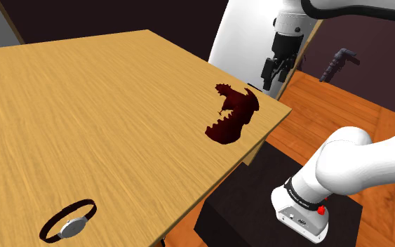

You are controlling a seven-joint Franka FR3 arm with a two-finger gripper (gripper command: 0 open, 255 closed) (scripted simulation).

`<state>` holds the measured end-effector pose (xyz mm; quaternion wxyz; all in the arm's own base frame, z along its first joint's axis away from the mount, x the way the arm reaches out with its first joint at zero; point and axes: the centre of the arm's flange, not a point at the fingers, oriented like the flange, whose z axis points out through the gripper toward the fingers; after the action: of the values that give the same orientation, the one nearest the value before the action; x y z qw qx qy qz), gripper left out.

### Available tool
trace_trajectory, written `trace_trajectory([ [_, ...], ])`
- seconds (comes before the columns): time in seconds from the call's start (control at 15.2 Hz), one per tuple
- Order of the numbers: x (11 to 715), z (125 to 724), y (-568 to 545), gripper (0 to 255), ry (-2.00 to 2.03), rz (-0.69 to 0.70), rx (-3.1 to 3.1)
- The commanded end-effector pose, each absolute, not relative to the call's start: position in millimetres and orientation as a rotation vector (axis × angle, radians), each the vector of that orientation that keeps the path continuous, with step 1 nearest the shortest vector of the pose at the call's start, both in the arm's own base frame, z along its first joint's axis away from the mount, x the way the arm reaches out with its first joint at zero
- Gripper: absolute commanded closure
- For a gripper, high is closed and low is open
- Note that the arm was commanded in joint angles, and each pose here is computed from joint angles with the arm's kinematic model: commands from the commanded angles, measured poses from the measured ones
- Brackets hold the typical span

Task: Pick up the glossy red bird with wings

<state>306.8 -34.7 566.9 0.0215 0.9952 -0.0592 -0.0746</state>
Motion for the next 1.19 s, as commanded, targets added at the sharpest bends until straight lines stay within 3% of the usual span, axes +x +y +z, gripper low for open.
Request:
trace_trajectory([
  [0.0,306.8,566.9,-34.7,0,-0.184,-0.231,3.084],
  [1.12,315.6,591.5,155.5,0,0.179,0.075,3.098],
])
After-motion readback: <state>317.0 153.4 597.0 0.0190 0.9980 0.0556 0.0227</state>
